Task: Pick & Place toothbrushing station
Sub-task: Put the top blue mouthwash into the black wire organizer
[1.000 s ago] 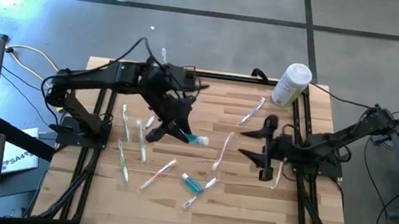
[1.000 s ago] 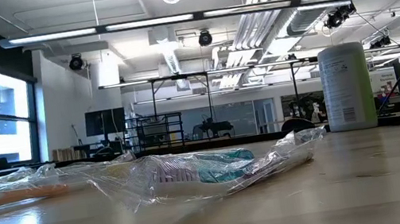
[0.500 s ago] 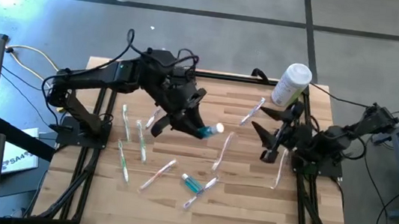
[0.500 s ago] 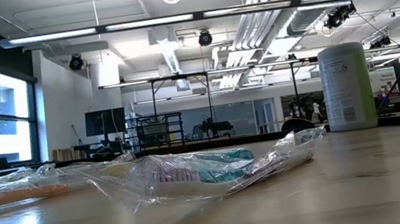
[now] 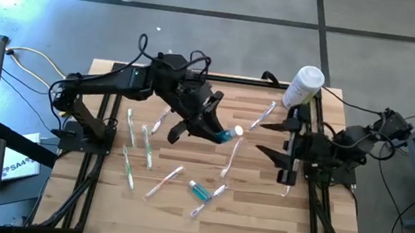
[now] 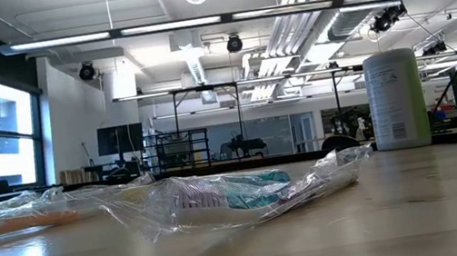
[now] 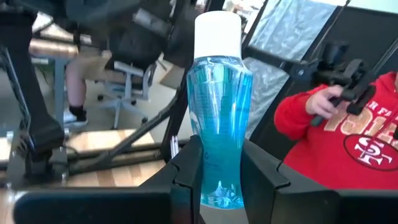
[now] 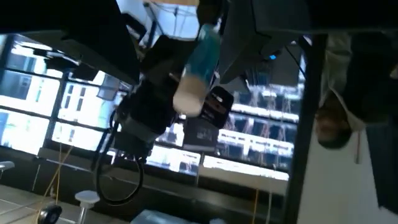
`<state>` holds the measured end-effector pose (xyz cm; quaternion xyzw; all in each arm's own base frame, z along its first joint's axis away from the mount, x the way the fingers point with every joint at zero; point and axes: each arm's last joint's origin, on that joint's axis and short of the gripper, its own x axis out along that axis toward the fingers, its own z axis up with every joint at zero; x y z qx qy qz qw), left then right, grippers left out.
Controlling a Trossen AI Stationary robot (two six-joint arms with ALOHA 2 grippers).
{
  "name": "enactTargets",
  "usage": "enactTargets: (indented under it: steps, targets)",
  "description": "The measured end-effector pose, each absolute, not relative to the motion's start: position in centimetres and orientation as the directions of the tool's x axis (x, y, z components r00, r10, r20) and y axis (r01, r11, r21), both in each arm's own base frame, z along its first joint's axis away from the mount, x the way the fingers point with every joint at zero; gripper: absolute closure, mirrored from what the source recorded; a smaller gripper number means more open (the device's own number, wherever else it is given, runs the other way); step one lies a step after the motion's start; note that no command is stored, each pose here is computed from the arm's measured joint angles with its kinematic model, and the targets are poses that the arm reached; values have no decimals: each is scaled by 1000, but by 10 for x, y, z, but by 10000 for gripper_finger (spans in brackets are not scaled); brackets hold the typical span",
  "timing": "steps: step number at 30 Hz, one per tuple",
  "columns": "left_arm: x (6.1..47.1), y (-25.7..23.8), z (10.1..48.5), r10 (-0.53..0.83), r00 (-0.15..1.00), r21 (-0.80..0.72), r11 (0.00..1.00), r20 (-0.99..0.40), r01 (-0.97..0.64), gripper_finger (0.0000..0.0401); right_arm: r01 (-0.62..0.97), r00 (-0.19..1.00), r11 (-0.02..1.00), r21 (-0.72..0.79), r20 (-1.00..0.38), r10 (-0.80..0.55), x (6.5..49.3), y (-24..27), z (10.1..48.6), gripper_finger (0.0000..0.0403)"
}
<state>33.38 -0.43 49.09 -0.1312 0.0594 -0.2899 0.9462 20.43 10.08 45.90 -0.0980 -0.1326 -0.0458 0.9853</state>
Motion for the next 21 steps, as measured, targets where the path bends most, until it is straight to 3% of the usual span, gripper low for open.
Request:
enactTargets:
  steps: [8,17,21]
  targets:
    - [346,-4,487,-572,820,-244,797,-11,552,330,210,958,959,-191,237,-162,213,99,465,188]
    - [348,-4,484,-570,822,-241,800,-20,549,330,68,976,982,-178,215,-28,215,103,461,188]
    - [348,-4,484,-569,822,-228,803,-21,550,330,68,976,984,-164,216,-31,218,99,460,188]
